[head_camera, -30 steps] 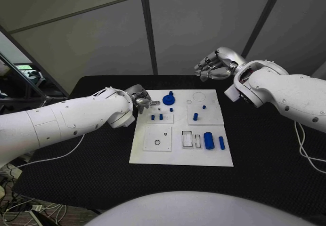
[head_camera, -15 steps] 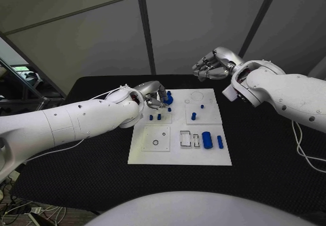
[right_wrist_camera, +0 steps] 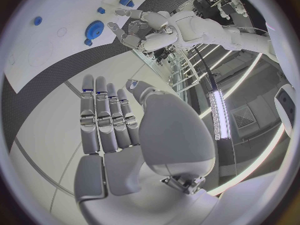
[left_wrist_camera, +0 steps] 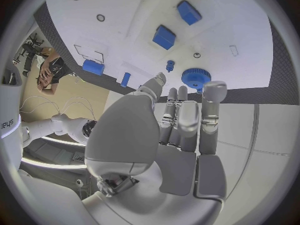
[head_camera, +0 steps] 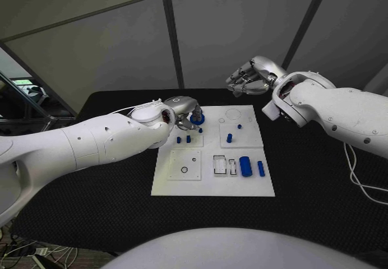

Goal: Assemble the parts on the task board

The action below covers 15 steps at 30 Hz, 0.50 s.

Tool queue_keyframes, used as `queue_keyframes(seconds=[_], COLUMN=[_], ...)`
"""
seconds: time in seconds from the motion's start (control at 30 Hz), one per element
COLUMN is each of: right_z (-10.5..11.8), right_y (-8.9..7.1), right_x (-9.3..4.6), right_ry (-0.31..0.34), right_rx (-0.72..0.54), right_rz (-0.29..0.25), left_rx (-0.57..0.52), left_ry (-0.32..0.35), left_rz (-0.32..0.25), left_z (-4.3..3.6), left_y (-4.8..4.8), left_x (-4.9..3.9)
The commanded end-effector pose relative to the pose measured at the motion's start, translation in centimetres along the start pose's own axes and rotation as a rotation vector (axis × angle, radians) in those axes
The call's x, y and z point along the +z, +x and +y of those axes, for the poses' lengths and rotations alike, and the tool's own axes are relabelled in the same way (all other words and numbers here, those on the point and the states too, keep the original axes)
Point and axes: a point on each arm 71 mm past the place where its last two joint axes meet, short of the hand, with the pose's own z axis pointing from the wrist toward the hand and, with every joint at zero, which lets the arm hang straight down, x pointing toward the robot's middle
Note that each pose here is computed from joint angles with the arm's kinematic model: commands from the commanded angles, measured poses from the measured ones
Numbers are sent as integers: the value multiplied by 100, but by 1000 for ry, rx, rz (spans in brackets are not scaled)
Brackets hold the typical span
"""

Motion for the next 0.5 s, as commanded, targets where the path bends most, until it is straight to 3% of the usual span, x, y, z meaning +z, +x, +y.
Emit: queue_keyframes(seconds=[0.03, 0.5], right_z=[22, 38], right_y=[1, 28], right_x=[9, 16], right_ry=[-16, -20], right_rx=[-5, -3], right_rz=[-3, 3], left_rx=[65, 77], left_ry=[41, 27], left_rz=[60, 77], left_z=[-24, -62], left_y=[35, 59], left_x=[35, 160])
